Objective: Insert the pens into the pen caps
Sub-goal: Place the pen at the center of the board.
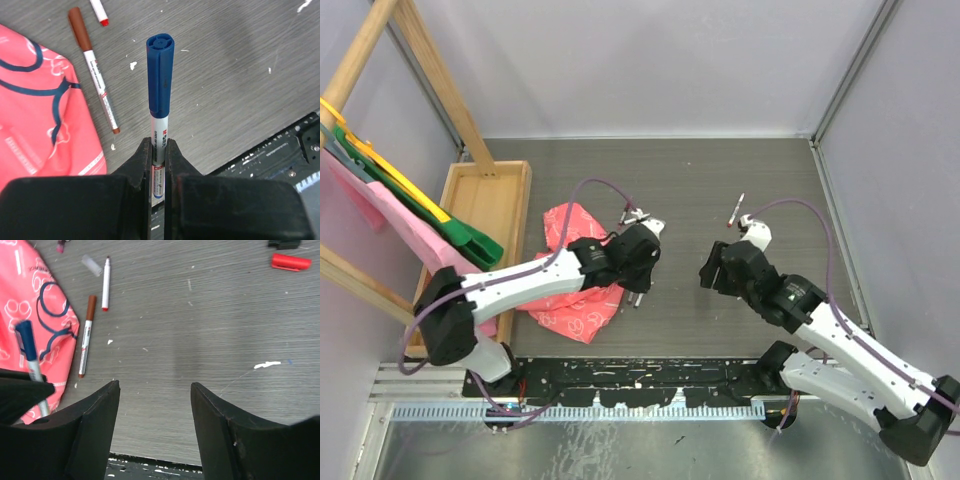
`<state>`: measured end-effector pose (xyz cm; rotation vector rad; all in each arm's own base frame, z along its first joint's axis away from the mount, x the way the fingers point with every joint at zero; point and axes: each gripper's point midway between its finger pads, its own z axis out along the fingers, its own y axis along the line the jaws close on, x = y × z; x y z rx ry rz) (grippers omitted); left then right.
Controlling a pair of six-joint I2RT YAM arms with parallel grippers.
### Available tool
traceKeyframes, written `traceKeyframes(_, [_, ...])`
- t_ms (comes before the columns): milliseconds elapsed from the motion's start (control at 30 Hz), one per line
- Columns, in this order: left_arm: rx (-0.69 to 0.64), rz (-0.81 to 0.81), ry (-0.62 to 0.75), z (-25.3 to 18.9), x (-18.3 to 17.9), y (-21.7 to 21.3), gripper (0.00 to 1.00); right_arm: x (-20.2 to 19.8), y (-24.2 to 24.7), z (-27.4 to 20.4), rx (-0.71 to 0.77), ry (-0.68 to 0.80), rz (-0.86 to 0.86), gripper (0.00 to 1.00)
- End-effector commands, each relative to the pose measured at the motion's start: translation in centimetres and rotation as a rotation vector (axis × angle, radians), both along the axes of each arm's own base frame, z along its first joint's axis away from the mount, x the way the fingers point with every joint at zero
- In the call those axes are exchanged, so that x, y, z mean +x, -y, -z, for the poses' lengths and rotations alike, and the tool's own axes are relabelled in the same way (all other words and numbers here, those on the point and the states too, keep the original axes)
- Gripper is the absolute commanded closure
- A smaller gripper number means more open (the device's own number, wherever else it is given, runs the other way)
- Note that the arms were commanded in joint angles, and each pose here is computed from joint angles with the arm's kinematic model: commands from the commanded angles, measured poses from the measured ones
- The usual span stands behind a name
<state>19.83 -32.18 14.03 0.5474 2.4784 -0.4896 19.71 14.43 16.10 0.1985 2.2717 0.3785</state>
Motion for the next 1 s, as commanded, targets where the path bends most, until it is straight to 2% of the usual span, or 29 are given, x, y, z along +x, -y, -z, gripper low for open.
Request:
traceKeyframes(0, [-0.062, -0.019, 0.007, 0.3, 1.6, 3.4, 1.0, 0.2, 0.3, -1.3, 0.059, 0.002, -0.064, 0.36])
traceKeyframes(433, [0.099, -0.106, -0.052, 6.3, 4.5, 6.2, 1.0, -1.2, 0.8, -4.2, 0.169, 0.092, -0.082, 0.35])
traceKeyframes(567, [0.14, -0.138, -0.058, 7.5, 4.6, 5.5, 1.0, -1.2, 2.2, -5.3, 0.168, 0.145, -0.029, 0.24])
traceKeyframes(667, [0.154, -0.143, -0.069, 8.3, 4.5, 5.4, 1.0, -1.3, 2.6, -5.7, 0.184, 0.167, -0.007, 0.19])
traceKeyframes(833, [0.19, -0.155, -0.082, 9.5, 4.5, 5.0, 1.0, -1.3, 2.6, -6.1, 0.204, 0.179, -0.005, 0.13])
traceKeyframes(967, [0.236, -0.171, -0.086, 10.2, 4.7, 4.5, 0.94, -0.9, 2.8, -7.2, 0.26, 0.217, 0.047, 0.09])
